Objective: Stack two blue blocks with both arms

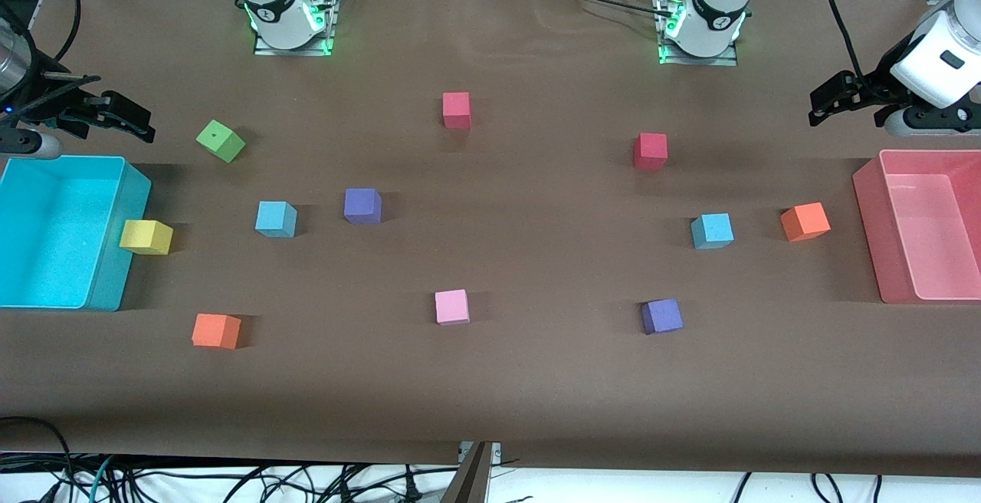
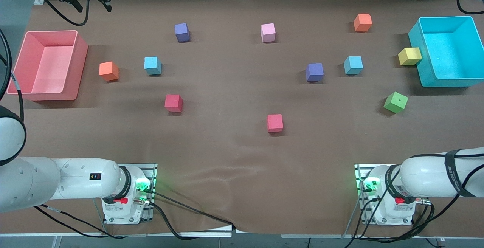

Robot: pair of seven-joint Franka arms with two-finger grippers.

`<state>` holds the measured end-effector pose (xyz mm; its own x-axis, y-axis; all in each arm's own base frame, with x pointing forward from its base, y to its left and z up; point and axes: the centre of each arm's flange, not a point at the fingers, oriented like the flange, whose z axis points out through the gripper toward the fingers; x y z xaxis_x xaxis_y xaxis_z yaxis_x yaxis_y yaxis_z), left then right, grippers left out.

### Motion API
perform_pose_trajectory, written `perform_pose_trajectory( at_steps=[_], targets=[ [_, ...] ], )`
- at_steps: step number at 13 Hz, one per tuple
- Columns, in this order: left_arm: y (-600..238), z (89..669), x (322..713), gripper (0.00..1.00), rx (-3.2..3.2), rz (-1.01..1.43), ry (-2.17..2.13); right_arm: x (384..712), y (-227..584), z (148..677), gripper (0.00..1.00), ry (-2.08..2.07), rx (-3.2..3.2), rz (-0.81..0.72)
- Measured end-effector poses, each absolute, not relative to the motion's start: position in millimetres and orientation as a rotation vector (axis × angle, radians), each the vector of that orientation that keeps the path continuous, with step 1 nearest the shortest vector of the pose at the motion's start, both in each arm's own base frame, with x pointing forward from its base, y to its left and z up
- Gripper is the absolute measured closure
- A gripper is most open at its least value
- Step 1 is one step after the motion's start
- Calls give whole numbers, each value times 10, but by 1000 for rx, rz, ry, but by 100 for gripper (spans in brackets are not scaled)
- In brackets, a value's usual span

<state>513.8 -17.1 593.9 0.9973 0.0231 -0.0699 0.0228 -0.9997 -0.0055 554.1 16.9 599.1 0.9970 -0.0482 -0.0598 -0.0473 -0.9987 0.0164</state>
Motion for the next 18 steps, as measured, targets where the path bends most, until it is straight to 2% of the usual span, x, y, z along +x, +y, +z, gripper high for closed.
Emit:
perform_pose_trajectory(
  at_steps=[11,14,18],
  targets=[
    [-171,5936,5135,0,-3134,114,-36,5564,169,5934,0,-75,3124,-107],
    [-170,5936,5135,0,-3134,115,-36,5750,223,5522,0,-55,3123,-187],
    [-170,5934,5134,0,-3134,116,-36,6069,531,4621,0,22,3105,-342]
  ],
)
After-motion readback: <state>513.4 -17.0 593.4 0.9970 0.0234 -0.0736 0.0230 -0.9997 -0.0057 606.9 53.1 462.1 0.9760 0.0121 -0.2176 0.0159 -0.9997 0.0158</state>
